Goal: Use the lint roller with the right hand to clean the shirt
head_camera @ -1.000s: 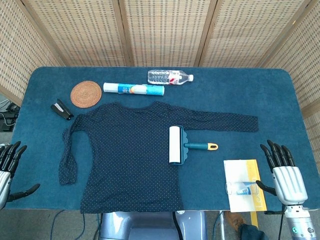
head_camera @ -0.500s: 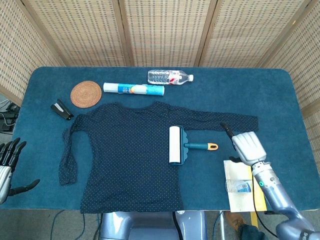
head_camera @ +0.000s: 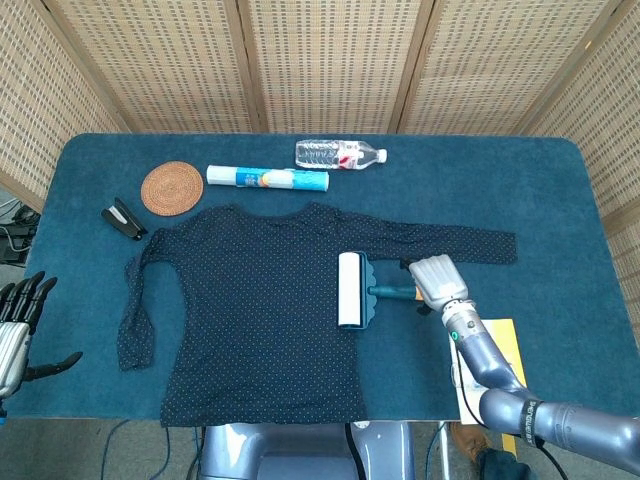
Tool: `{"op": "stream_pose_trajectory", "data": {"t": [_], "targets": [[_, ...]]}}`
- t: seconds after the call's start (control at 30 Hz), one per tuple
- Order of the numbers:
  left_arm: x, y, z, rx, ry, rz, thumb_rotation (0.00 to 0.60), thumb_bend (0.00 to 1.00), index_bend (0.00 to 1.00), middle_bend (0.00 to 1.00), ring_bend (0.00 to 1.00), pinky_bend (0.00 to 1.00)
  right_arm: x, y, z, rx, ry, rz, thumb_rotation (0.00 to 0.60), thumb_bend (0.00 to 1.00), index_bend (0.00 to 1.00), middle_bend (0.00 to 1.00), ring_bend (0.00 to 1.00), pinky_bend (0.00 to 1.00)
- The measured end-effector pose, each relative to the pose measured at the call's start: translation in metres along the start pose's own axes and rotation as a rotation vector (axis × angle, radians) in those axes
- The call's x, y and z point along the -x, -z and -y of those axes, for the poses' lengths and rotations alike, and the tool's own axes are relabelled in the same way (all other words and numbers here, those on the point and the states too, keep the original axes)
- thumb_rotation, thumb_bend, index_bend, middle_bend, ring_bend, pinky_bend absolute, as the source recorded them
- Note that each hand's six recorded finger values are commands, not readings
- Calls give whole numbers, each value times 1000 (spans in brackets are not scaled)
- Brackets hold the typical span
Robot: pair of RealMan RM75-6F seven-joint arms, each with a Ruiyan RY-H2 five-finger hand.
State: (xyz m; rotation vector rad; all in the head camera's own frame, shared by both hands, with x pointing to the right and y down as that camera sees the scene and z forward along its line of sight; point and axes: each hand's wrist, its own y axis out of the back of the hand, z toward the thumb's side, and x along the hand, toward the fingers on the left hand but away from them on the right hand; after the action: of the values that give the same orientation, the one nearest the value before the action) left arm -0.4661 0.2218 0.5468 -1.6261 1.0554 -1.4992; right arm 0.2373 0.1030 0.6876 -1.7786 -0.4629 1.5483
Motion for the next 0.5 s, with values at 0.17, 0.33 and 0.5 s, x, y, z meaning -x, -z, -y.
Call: {"op": "stream_pose_trajectory", "data": {"t": [0.17,0.33,0.5], "targets": [[-2,1,1,1,3,-4,600,0,0,0,0,0,10,-10,11,-5,-32,9,600,326,387,961,1000,1000],[-2,1,0,4,2,-3,600,0,0,0,0,0,17,-14,19,-30,-47,19,600,365,407,961,1000,1000],[-2,2,0,6,1,-7,600,0,0,0,0,0,24,-16,25,-40,-56,38,600,379,395,960,1000,1000]]}}
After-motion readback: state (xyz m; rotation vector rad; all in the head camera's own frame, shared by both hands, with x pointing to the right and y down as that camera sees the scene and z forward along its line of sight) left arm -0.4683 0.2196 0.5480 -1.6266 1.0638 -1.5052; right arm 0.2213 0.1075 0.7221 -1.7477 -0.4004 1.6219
